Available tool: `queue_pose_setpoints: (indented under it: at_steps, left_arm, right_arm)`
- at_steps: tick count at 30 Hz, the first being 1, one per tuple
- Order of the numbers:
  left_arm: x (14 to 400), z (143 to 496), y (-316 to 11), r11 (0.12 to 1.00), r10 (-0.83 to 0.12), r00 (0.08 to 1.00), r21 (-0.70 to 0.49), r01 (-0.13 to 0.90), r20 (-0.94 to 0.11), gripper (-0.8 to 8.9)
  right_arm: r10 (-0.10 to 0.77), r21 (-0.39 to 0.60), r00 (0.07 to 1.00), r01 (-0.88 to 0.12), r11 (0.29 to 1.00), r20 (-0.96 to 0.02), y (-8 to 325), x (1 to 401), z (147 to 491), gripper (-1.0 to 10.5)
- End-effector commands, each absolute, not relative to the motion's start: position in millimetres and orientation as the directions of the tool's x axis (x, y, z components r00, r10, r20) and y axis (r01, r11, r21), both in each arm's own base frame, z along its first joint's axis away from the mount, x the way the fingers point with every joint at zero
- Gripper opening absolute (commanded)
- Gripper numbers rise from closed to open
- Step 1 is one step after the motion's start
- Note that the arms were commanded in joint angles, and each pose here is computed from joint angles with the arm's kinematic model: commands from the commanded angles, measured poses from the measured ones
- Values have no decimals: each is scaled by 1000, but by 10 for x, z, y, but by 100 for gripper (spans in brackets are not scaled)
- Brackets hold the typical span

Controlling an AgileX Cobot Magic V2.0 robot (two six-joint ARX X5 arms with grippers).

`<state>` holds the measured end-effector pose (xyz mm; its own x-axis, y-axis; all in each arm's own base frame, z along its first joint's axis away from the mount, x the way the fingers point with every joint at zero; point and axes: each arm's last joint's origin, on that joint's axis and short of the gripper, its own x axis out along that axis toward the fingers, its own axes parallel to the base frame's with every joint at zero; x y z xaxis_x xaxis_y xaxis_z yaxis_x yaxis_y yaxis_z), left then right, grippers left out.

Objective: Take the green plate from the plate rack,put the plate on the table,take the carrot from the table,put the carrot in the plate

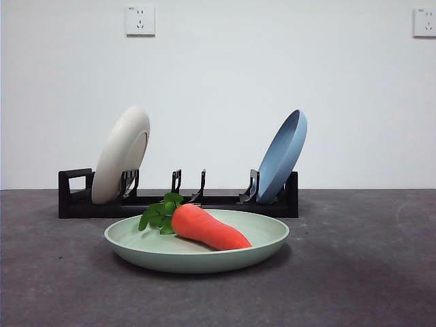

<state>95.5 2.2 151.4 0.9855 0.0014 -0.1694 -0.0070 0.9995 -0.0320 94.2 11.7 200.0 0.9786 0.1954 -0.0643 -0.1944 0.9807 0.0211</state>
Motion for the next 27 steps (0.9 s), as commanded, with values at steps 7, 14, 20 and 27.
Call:
queue_pose_setpoints:
  at_steps: [7,14,20,27]
  left_arm:
    - [960,1472,24,999,3,984,-38,-10,-179,-3]
    - [960,1472,24,999,3,984,-38,-10,-179,-3]
    - [960,1472,24,999,3,984,-38,-10,-179,-3]
    - [960,1473,24,999,3,984,-38,-10,-178,-3]
  right_arm:
    - [185,119,979,-175,977,-81,115,955,1609,2]
    - [186,138,971,-166,976,-147,115,956,1506,2]
    - [186,172,969,-158,972,-164,115,953,1491,2]
    - [186,172,969,-158,972,-165,115,953,1490,2]
